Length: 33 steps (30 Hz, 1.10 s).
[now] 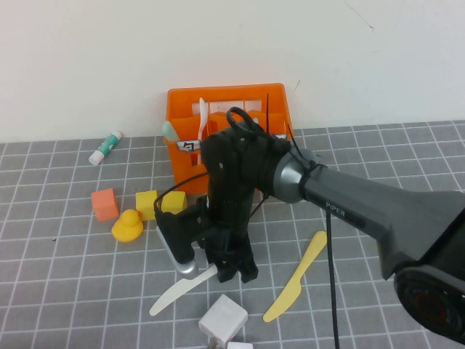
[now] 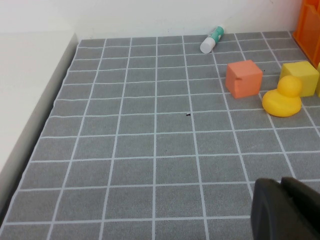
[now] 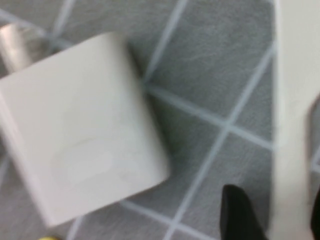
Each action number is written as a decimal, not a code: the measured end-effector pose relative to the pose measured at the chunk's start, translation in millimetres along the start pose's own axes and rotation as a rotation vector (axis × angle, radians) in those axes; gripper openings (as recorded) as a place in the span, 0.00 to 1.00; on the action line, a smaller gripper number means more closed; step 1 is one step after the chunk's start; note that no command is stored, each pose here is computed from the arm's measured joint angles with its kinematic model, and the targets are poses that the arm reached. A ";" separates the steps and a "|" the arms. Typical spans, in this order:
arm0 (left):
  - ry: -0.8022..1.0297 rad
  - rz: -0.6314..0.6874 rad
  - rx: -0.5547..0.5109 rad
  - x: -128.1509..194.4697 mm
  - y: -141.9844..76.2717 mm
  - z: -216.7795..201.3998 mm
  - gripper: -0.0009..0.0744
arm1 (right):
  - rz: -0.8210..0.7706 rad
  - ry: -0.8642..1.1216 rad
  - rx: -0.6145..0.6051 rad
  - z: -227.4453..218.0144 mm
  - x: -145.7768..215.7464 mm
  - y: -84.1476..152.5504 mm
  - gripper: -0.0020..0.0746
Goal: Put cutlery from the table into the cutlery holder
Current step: Pick up the knife
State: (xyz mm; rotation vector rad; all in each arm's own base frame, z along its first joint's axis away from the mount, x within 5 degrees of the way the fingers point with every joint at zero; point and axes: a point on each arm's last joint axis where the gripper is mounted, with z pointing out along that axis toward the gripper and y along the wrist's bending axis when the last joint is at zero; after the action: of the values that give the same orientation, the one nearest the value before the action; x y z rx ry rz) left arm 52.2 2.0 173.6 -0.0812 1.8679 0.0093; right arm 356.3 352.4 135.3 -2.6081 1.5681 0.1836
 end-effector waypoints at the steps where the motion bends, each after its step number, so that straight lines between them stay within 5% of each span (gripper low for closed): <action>1: 0.000 0.000 0.000 0.0 0.0 0.0 0.01 | 0.009 0.002 0.012 0.4 -0.7 -0.9 0.43; 14: 0.000 0.000 0.000 0.0 0.0 0.0 0.01 | 0.070 0.015 0.030 6.3 0.1 -3.1 0.42; 21: 0.000 0.000 0.000 0.0 0.0 0.0 0.01 | 0.208 0.013 0.037 10.2 0.4 -4.9 0.23; 33: 0.000 0.000 0.000 0.0 0.0 0.0 0.01 | 0.269 0.060 0.044 8.6 -5.7 -4.1 0.23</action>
State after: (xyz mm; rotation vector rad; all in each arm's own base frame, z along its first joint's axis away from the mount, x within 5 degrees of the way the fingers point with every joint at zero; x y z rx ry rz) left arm 52.2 2.0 173.6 -0.0812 1.8679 0.0093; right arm 356.8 360.5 127.7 -2.3823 1.9168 0.0884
